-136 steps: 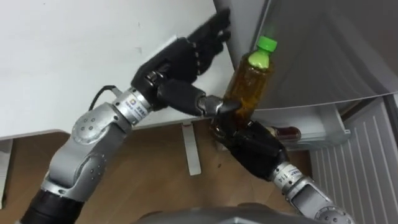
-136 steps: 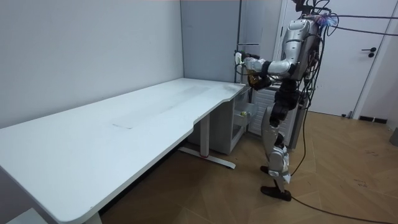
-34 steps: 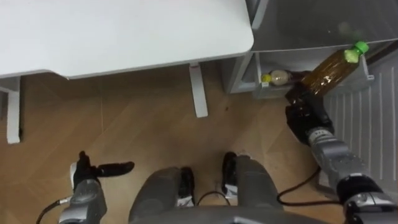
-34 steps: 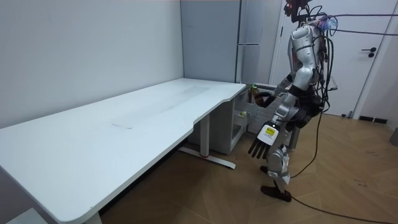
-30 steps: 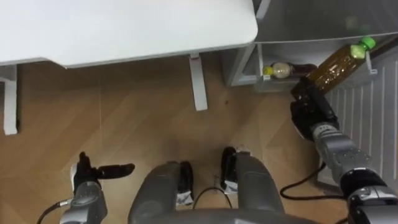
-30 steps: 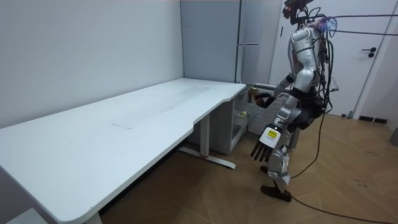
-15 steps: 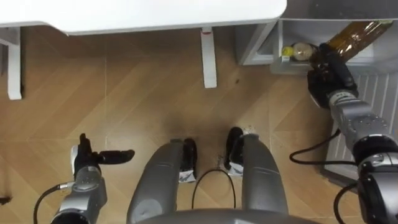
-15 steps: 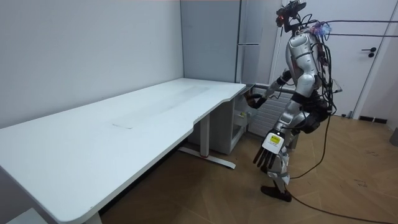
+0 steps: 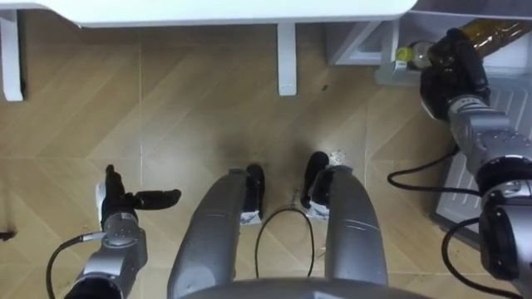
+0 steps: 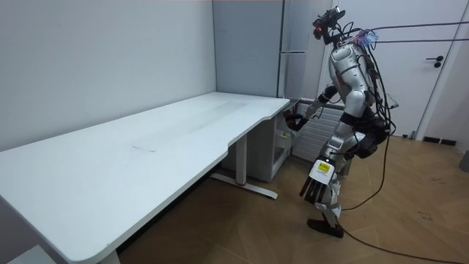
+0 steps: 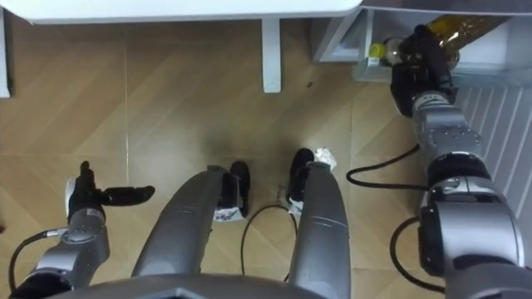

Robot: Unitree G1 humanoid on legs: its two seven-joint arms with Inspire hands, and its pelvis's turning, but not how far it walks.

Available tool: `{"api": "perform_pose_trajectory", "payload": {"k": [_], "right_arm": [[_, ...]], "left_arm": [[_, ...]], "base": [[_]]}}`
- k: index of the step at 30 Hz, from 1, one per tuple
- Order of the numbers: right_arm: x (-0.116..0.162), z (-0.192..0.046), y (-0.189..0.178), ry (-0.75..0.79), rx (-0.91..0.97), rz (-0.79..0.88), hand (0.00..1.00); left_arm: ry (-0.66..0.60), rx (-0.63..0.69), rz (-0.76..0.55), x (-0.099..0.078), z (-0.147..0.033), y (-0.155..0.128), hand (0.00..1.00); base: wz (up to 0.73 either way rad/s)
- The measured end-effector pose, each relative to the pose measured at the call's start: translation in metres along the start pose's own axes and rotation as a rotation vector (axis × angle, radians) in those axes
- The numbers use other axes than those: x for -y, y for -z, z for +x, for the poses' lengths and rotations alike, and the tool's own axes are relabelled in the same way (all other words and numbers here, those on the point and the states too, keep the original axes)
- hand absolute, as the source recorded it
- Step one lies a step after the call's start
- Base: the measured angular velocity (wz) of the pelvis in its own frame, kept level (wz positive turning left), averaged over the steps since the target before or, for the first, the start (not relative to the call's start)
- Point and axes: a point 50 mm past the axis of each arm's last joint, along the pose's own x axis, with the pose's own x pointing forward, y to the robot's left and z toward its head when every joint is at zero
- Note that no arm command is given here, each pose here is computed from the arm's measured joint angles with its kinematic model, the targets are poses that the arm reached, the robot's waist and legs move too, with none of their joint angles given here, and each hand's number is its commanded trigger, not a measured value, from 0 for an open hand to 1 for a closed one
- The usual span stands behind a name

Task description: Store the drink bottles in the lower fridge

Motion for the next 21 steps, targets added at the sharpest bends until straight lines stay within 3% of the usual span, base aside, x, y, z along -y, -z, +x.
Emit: {"api": "perform_pose_trajectory", "payload": {"k": [6, 11, 21], "right_arm": [[-0.016, 0.001, 0.0, -0.017, 0.001, 0.008, 0.0], [-0.046, 0.002, -0.004, -0.078, 0.005, 0.006, 0.0], [-0.044, 0.002, -0.011, -0.074, 0.025, -0.025, 0.0]], "left_arm": [[0.001, 0.04, 0.059, 0.0, 0.001, -0.005, 0.0], [0.004, 0.053, 0.069, 0.001, 0.002, -0.01, 0.0], [0.002, 0.037, 0.076, 0.0, 0.002, -0.009, 0.0]], "base": [[0.03], [0.01], [0.03]]}}
